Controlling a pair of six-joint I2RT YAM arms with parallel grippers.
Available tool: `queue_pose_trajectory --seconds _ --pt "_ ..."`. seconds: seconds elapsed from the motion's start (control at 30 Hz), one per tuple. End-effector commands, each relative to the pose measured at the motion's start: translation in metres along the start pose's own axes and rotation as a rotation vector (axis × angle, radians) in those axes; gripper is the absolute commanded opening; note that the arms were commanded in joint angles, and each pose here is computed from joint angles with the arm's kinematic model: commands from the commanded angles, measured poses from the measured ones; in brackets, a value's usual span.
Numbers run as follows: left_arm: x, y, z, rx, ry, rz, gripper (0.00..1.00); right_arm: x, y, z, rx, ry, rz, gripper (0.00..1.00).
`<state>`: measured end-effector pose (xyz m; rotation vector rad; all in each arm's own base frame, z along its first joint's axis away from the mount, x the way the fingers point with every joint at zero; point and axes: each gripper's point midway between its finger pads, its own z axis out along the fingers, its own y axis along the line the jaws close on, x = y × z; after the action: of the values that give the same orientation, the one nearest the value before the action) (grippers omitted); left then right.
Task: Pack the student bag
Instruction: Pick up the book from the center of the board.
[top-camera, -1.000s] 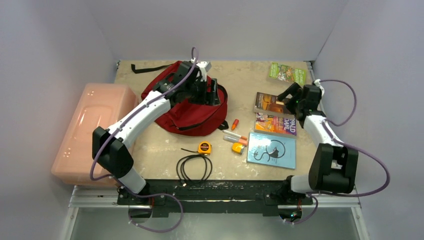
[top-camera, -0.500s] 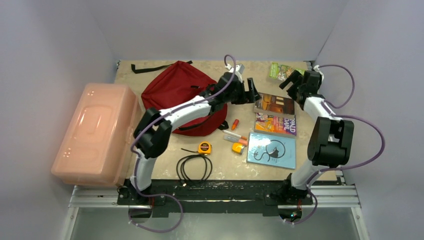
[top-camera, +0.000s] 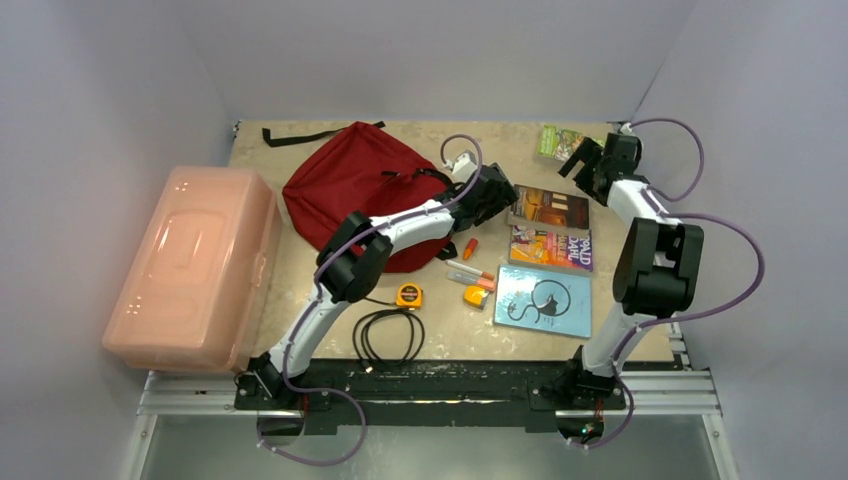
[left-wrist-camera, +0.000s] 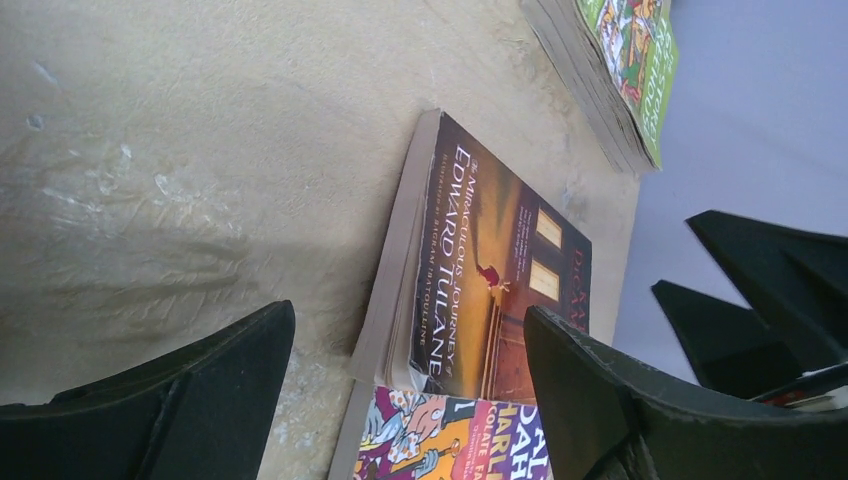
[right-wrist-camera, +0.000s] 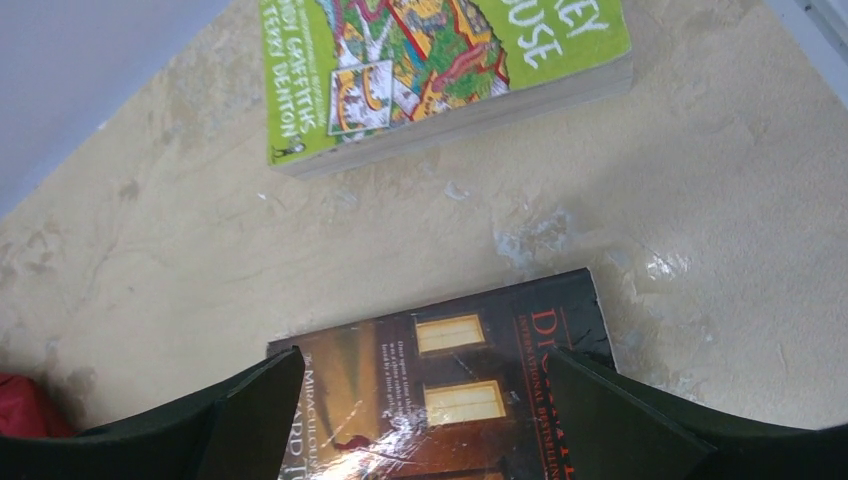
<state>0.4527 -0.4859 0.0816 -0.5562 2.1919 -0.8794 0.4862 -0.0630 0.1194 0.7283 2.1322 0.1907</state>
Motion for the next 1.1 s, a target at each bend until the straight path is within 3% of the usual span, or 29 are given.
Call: queue_pose_trajectory --seconds 0.0,0.47,0.83,1.07 --pt "0.009 -0.02 0.004 0.039 0.009 -0.15 0.84 0.014 -0.006 0.012 0.006 0.052 -0.015 0.95" --pt "0.052 -0.015 0.004 0.07 0.21 -0.268 0.77 0.03 -0.014 0.027 0.029 0.124 -0.034 0.91" --pt "0.054 -0.002 0.017 0.046 0.184 -0.3 0.78 0.03 -0.015 0.029 0.028 0.129 -0.052 0.91" --pt "0.035 -0.008 0.022 0.106 0.095 -0.301 0.65 0.03 -0.015 0.029 0.029 0.129 -0.055 0.91"
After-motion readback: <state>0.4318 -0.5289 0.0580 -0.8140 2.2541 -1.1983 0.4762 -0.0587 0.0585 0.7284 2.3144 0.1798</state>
